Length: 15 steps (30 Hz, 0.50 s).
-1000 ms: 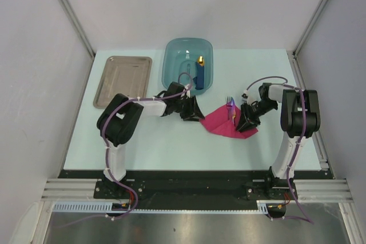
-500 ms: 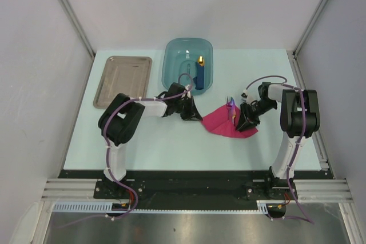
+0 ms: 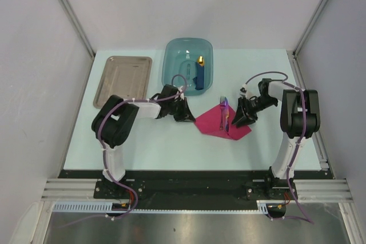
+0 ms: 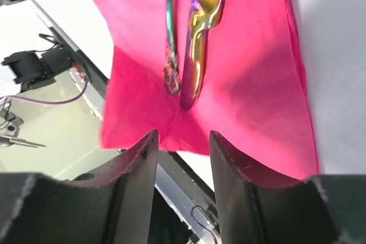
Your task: Place the utensils on the paper napkin and roll it up
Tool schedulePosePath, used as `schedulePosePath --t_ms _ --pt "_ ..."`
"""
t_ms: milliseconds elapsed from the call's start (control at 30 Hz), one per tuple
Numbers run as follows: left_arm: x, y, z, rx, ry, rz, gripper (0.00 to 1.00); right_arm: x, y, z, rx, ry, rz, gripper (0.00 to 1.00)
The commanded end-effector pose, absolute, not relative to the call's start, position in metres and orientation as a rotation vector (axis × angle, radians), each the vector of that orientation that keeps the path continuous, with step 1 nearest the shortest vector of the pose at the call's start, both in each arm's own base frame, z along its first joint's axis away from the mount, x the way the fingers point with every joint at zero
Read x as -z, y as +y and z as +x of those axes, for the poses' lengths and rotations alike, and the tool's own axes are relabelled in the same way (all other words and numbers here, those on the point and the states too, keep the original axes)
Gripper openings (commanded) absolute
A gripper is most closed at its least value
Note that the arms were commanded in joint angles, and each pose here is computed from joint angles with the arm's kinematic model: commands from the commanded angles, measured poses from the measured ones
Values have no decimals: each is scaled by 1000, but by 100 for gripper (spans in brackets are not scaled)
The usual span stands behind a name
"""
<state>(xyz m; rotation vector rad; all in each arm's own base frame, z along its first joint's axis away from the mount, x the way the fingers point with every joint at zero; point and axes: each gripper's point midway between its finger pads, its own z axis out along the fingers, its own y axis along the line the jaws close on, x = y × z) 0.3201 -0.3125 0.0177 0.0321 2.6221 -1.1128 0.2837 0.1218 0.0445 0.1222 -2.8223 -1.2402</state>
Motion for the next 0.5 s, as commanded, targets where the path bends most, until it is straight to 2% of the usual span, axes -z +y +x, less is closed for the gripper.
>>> schedulePosePath --t_ms 0,467 --pt "-11 -280 311 1024 2667 -24 0 -82 131 293 1364 -2842 196 47" --pt "-5 -209 286 882 2697 -116 0 -78 136 292 1323 -2845 216 46"
